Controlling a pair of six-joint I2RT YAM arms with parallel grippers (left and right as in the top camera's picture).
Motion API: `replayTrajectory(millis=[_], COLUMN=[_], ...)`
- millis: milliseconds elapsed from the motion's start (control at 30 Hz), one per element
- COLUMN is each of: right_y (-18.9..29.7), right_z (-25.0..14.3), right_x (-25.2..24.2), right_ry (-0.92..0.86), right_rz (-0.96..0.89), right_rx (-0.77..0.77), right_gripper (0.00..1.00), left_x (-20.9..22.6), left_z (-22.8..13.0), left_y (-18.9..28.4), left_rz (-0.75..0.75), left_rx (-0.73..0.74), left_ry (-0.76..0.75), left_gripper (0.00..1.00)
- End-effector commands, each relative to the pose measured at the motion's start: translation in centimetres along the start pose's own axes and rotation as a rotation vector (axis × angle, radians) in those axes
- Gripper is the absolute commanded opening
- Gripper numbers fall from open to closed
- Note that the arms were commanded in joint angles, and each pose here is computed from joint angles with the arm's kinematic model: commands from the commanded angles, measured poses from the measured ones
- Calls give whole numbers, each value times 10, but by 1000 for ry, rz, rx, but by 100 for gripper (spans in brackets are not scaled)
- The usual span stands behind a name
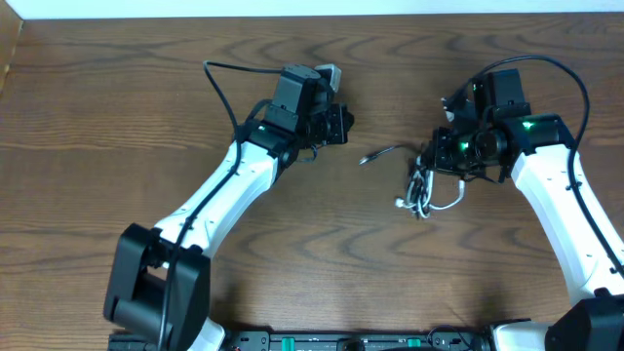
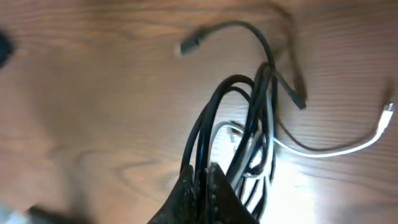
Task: Untangle cables
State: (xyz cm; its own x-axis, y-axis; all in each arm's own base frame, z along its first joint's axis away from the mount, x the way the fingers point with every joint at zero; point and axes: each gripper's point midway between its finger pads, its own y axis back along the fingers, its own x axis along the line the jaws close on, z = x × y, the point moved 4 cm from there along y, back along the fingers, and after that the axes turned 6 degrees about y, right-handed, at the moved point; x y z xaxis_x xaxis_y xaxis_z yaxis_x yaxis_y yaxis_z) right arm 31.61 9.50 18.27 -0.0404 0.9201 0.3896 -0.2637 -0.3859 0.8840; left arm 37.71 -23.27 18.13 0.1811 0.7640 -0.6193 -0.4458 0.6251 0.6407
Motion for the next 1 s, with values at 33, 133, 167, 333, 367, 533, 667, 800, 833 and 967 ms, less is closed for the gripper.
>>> replayTrajectory(millis=[33,133,167,333,367,533,667,800,833,967], right_y=[-4,-14,-18,-38,-39,-40,-36,-31,-30,-33], right_z=[2,-1,-2,-6,-6,1,3,3,2,-3], right_x=[-14,-8,-6,-1,-2,3,44,53,51,36], right_ry=[-50,-31,-27,-26,-34,-33,187,221,216,135], right_rz=[-107,-105,-104,-122,-130,-79,226,286,274,161], right_rx=[-13,12,21,67,69,47,53,57,62,90], right_gripper=[25,50,52,53,53,69,86,96,97,92], left_x=[-14,-15,-15,-11,-10,-3,-2,-17,-19,-13], left_z=[-5,-15,-16,-27,-30,-40,-45,-49,-49,-48], left_y=[14,14,14,14,14,15,16,20,24,29], left_rz=[-61,-74,-72,-48,-41,-12,-9,-153,-185,-180], left_rx=[48,95,103,150,162,207,232,268,274,289], left_ry=[-1,10,12,-14,-9,16,7,-184,-214,-188], left_gripper=[7,7,7,7,7,8,8,8,8,11])
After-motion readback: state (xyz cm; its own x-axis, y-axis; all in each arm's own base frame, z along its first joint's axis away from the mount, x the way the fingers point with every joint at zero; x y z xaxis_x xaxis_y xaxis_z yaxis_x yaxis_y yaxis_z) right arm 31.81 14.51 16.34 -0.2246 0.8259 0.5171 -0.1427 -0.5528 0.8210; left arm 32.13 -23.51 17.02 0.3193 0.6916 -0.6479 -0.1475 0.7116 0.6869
